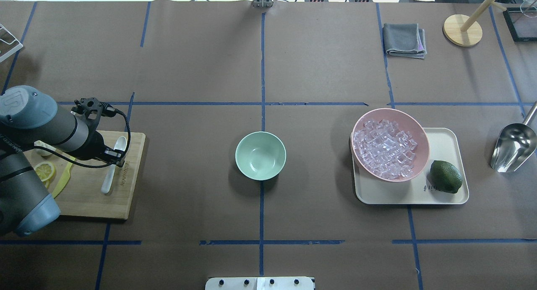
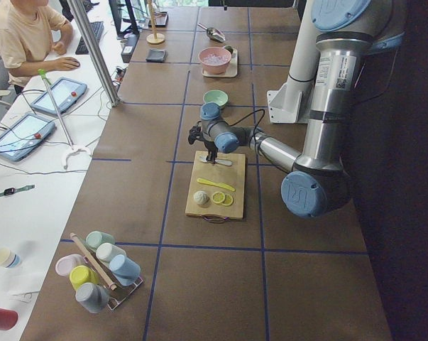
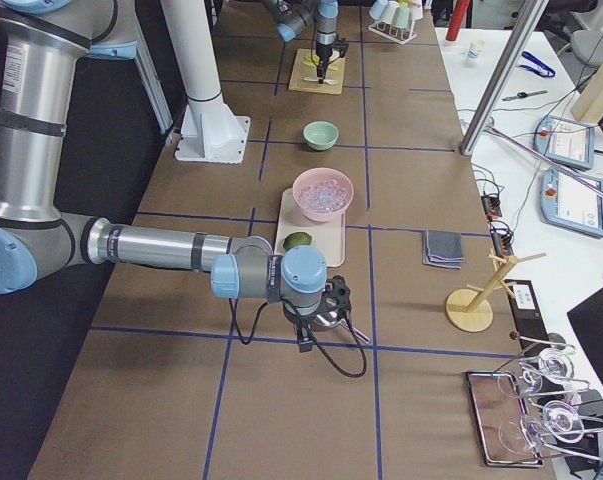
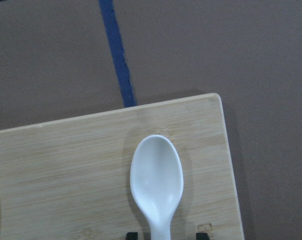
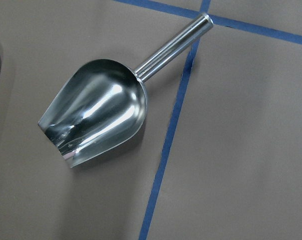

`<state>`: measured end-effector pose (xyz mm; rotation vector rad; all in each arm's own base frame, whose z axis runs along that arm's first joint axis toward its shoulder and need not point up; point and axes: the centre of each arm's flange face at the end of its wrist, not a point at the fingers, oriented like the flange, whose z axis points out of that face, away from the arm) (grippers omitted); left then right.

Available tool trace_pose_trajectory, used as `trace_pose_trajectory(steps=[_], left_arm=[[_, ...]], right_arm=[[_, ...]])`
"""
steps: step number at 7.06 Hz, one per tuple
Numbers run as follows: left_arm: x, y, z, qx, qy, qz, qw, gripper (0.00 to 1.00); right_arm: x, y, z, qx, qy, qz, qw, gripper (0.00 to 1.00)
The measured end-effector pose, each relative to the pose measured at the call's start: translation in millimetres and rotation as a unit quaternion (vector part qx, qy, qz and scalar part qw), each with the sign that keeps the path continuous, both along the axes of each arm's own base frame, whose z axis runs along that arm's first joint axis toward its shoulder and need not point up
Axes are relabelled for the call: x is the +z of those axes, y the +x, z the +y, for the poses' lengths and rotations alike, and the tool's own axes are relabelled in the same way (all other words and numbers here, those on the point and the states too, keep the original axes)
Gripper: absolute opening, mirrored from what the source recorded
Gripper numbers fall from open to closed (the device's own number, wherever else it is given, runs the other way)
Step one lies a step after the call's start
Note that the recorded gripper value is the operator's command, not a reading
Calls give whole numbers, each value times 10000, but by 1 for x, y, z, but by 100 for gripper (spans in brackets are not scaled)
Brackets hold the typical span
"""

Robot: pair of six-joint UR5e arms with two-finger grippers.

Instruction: Put spoon and ice into bowl

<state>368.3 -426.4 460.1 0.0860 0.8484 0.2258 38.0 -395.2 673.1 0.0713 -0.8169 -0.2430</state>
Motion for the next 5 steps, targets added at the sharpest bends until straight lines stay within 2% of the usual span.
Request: trace_pose_trajectory(steps=[2, 5], left_arm=[[0, 0, 0, -2, -14, -6, 10000, 0], [-17, 2, 0, -70, -86, 133, 9999, 0]], right_arm=[[1, 0, 0, 0, -4, -5, 10000, 100], [1, 0, -1, 0, -4, -10, 10000, 100]])
